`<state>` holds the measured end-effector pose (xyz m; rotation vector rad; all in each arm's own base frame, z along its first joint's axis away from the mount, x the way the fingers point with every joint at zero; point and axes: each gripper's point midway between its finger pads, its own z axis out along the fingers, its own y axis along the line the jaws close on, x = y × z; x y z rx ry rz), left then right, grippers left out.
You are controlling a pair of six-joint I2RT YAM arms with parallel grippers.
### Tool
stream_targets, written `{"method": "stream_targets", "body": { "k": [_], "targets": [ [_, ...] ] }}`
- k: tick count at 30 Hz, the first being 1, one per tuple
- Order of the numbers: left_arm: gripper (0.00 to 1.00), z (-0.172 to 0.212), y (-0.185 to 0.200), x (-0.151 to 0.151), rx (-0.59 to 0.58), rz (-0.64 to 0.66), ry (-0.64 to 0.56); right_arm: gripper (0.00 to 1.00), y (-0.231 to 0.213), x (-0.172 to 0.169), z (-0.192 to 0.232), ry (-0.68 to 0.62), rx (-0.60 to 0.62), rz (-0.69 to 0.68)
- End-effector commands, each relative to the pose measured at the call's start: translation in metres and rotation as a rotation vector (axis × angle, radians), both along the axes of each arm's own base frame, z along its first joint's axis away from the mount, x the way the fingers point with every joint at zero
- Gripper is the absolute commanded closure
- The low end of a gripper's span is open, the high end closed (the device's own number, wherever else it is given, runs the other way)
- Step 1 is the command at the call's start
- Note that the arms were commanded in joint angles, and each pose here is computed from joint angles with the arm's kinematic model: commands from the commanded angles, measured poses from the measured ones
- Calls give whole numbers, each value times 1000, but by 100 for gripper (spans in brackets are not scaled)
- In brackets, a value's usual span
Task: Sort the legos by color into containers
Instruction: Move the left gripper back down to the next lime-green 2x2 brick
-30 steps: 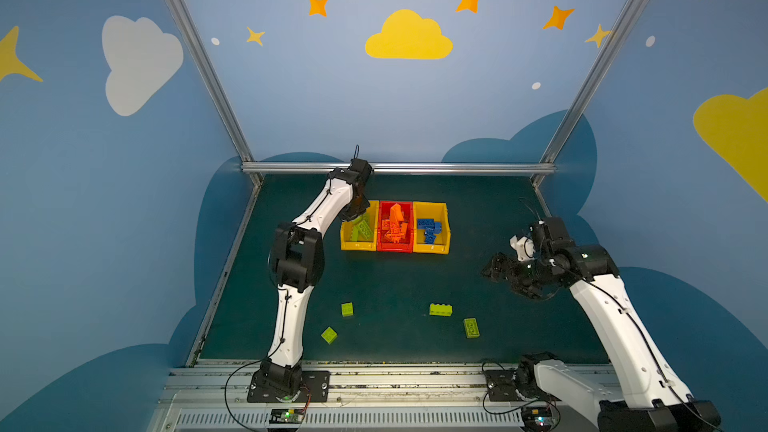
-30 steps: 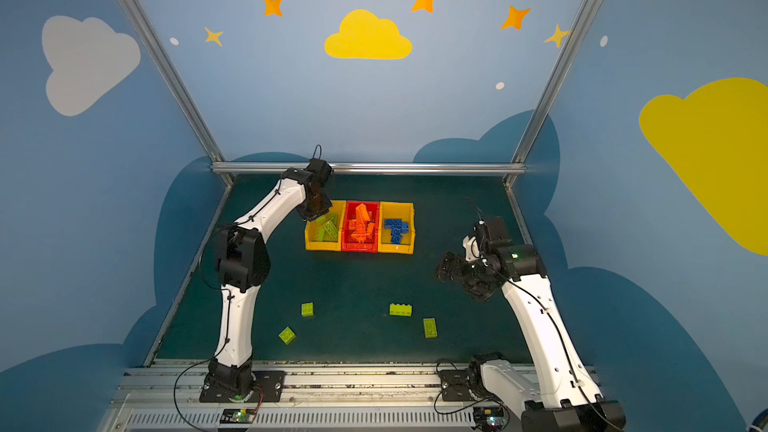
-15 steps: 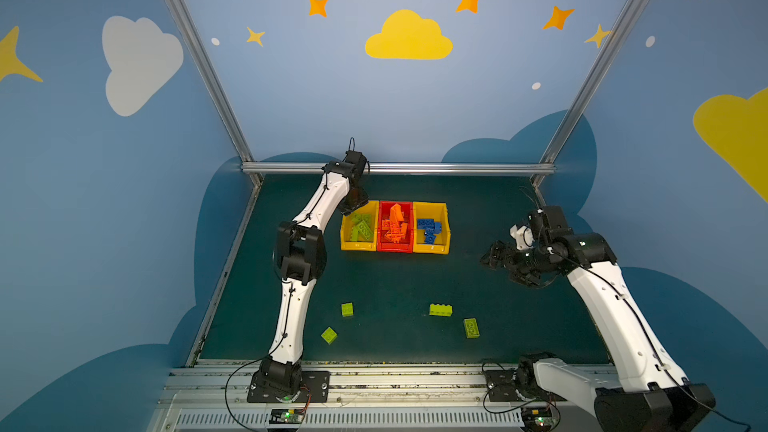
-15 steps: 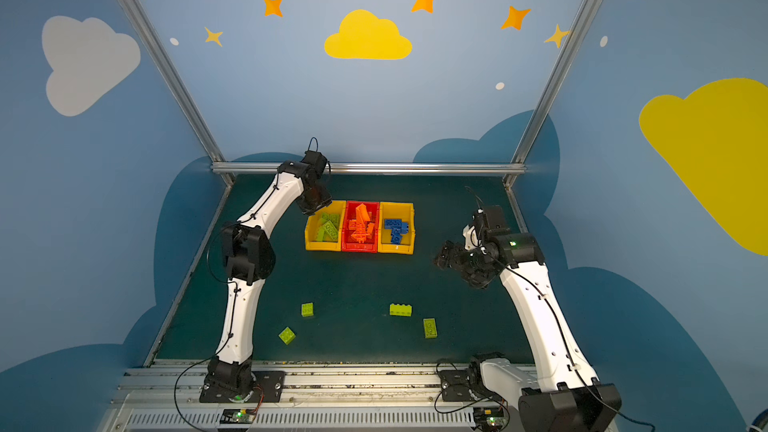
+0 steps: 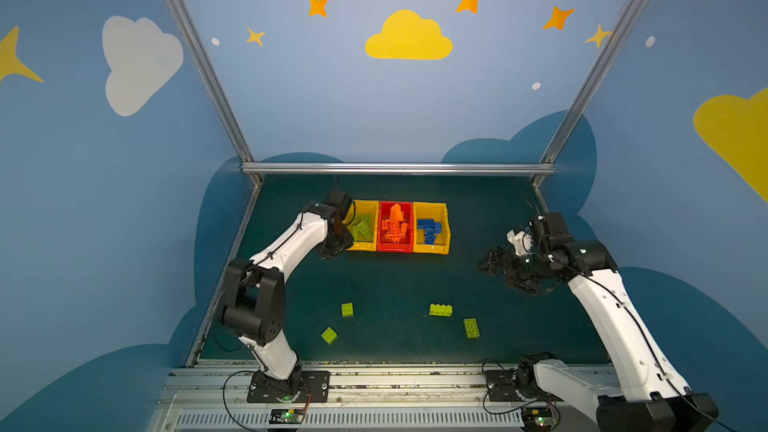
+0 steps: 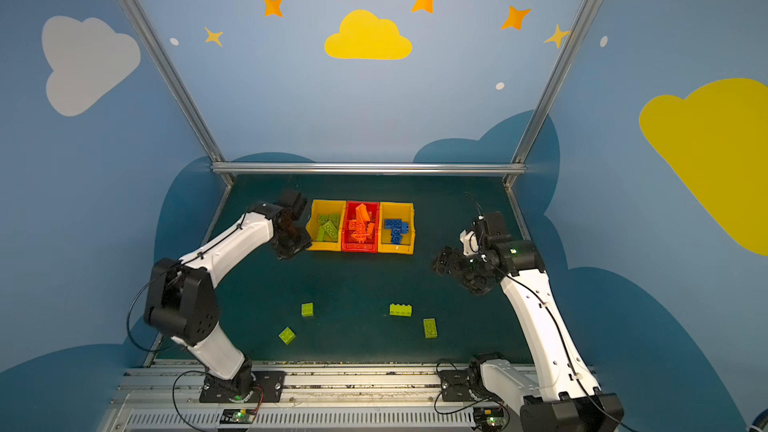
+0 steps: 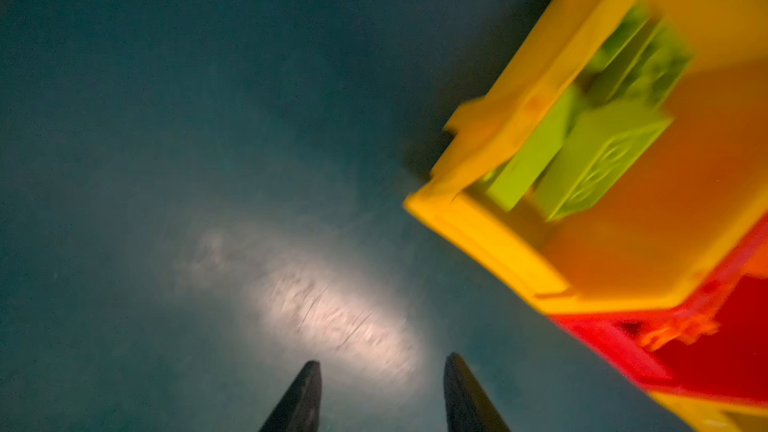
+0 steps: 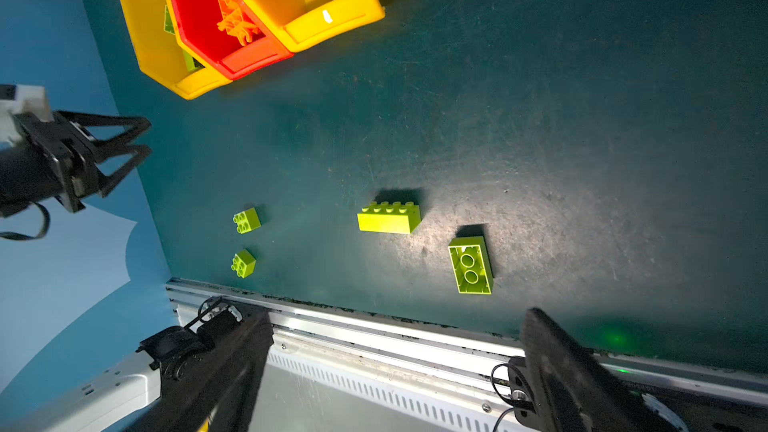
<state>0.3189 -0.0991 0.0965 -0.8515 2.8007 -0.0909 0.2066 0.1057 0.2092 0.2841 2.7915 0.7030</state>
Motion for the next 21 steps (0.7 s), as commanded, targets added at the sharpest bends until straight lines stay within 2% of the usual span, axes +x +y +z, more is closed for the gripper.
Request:
{"method": "stream_targets", "body": {
  "k": [1,6,10,16,21],
  "targets": [
    [54,-11,-5,-33,36,-73,-12,8,4,-15,0,0,28,45],
    [55,-24,-12,-83,93,-166,-3,8,6,-33,-5,9,49,79],
    [55,-28,-18,-105,106,-199,-30,8,10,-47,-4,12,76,108],
    [55,-37,-22,-118,102,-215,-42,8,18,-65,3,6,134,140],
    [55,-47,-26,-120,109,-237,-33,8,17,-80,0,10,137,140]
  ]
}}
